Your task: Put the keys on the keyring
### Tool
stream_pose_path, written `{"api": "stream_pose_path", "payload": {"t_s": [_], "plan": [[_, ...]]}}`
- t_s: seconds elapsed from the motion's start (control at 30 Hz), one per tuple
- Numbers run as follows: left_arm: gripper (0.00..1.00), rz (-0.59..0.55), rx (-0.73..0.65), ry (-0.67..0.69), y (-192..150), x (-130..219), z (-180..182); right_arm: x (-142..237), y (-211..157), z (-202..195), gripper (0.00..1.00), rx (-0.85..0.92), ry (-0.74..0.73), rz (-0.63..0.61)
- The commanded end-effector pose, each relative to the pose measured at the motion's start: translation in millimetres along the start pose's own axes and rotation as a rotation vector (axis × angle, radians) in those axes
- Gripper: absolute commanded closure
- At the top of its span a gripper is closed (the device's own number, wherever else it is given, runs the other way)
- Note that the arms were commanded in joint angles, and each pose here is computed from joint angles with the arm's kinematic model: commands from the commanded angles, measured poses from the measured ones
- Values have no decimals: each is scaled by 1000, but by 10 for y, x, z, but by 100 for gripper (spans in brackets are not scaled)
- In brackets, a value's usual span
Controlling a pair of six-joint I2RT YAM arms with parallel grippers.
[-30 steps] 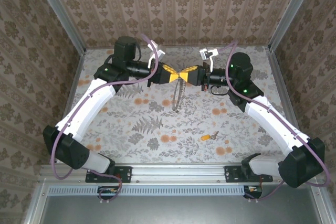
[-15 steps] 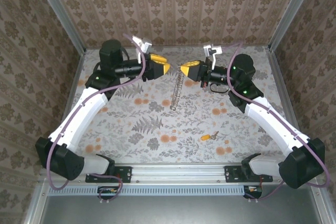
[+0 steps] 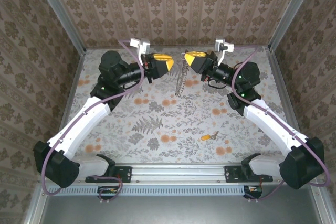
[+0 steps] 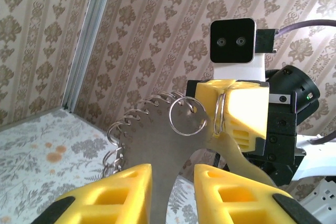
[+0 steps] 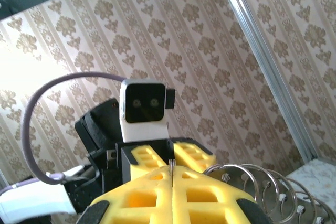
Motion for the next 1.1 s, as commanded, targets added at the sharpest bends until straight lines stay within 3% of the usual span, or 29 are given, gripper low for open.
{"api": "stream_pose_path", "payload": {"t_s": [0.0, 0.33, 1.07], "plan": [[74, -99, -16, -37, 161, 5, -121, -20, 159, 126, 100, 26, 37, -109], [75, -157, -7, -108, 228, -47, -176, -54, 104, 89, 100, 8, 29, -105], [79, -137, 9, -172, 176, -225, -199, -74, 30, 31, 100, -10, 28, -89]]}}
Point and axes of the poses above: each hand's point on the last joint's axis, 136 mm out from that joint toward the fingers, its own x axis back along the fingers, its own z axis along the line the jaws close on, y = z × x, the point moved 6 cm from there along x, back along the fingers, and after that the axes turned 2 degrees about x, right-handed, at the moved point
